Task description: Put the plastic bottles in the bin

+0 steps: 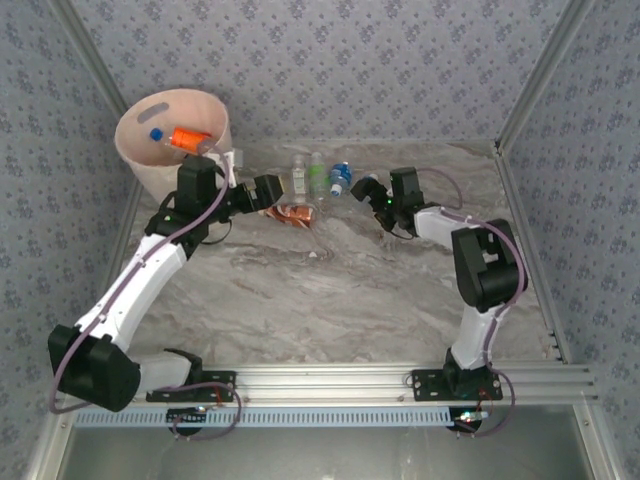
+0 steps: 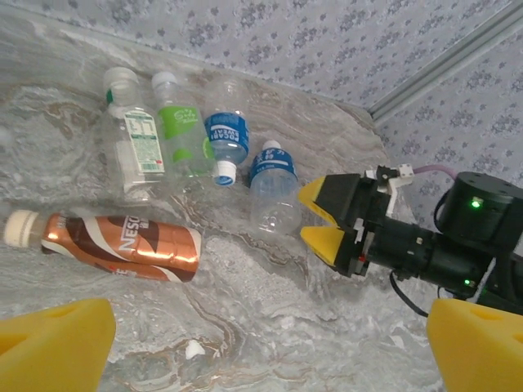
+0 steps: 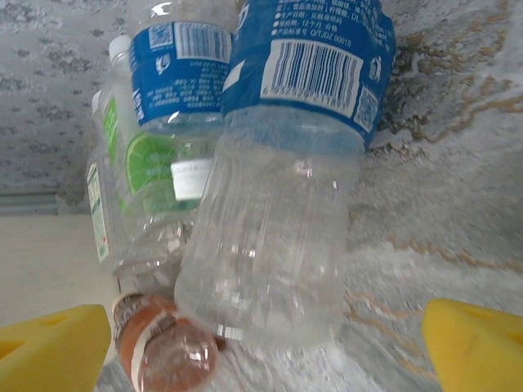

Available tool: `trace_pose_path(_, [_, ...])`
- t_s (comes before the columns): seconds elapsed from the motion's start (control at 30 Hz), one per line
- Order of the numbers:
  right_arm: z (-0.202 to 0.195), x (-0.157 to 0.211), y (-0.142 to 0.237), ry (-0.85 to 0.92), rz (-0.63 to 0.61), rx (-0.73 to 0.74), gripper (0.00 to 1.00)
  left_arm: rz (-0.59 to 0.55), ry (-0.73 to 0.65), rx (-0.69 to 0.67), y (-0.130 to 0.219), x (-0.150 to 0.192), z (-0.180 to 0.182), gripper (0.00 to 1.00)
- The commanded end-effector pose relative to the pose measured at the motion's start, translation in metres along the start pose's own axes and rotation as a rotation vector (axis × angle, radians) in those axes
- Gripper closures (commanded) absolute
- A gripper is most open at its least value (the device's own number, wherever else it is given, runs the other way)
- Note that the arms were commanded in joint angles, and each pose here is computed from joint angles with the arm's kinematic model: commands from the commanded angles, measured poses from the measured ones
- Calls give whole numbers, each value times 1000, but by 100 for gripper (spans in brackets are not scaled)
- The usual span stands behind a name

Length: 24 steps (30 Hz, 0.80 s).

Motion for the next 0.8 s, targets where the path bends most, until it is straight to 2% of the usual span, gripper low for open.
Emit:
trace_pose_path(0.0, [2, -2, -19, -81, -7, -5, 0, -28, -39, -41, 12, -3, 2, 2])
trace_pose_path(0.03, [11, -5, -23, -76, -12, -26, 1, -26, -40, -48, 13, -2, 3, 2])
trace_pose_path(0.27, [0, -10, -48, -114, -38, -57, 10, -19, -43, -78, 13, 3, 10, 2])
trace_pose_path(0.4, [3, -14, -58, -142, -48, -135, 19, -15, -45, -83, 10, 3, 11, 2])
trace_pose_path(0.5, [10, -18, -58, -140, -61, -184, 29, -9, -43, -83, 8, 4, 12, 2])
trace_pose_path(0.57, [-3, -13, -58, -147, -54, -172, 35, -5, -40, -84, 6, 4, 13, 2])
trace_pose_path(0.77, [1, -14, -44, -138, -63, -219, 44, -2, -23, -64, -1, 4, 12, 2])
Point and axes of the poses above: each hand's point on the last joint's axis, 136 mm out from that joint toward the fingers, its own y axis back along the fingers, its own z axis along the line the jaws close on, x = y × z, the point moved 2 cm from there along y, back along the fingers, and after that the axes turned 11 degrees about -y, right-handed, at the moved point
